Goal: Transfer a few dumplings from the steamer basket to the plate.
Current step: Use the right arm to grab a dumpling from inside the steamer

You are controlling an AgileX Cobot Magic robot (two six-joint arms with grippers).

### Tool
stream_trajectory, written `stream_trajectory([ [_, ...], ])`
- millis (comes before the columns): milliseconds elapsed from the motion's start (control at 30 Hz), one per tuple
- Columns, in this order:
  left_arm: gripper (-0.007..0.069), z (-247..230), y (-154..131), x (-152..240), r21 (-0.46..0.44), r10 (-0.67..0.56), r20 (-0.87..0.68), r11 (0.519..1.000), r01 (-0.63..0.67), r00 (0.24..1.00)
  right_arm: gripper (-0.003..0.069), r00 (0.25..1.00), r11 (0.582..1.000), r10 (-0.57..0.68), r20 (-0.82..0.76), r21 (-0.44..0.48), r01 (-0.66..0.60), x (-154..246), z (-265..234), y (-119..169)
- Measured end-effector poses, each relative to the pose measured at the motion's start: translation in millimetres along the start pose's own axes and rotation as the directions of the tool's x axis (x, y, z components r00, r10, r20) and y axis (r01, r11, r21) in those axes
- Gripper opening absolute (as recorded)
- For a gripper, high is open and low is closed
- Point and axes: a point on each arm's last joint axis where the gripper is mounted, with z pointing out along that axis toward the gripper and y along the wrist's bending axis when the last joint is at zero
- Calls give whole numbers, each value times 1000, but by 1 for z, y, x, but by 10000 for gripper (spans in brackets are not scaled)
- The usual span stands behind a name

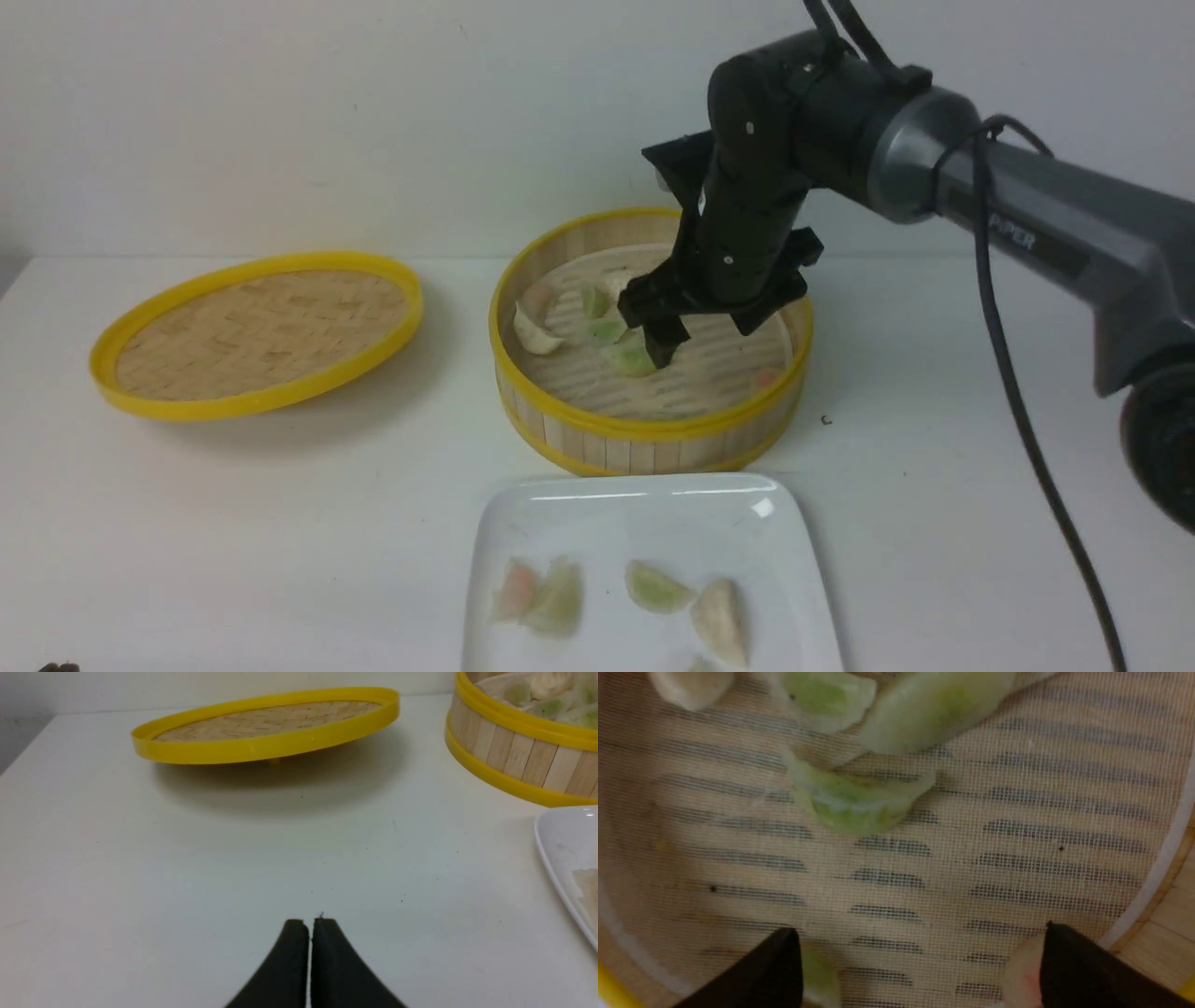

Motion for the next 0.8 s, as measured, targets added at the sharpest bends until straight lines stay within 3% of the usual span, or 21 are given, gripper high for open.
stream_trajectory([
  [633, -6, 0, 0, 0, 0, 1, 0, 1000, -1, 1000, 580, 996, 997, -34, -87, 71, 41, 10, 37, -14],
  [767, -6, 0, 0, 0, 0, 1, 0, 1000, -1, 1000, 419, 996, 997, -32, -84, 72, 38, 9, 37, -15],
  [800, -6, 0, 0, 0, 0, 1, 0, 1000, -1, 1000, 419, 996, 997, -32, -84, 72, 38, 8, 37, -15],
])
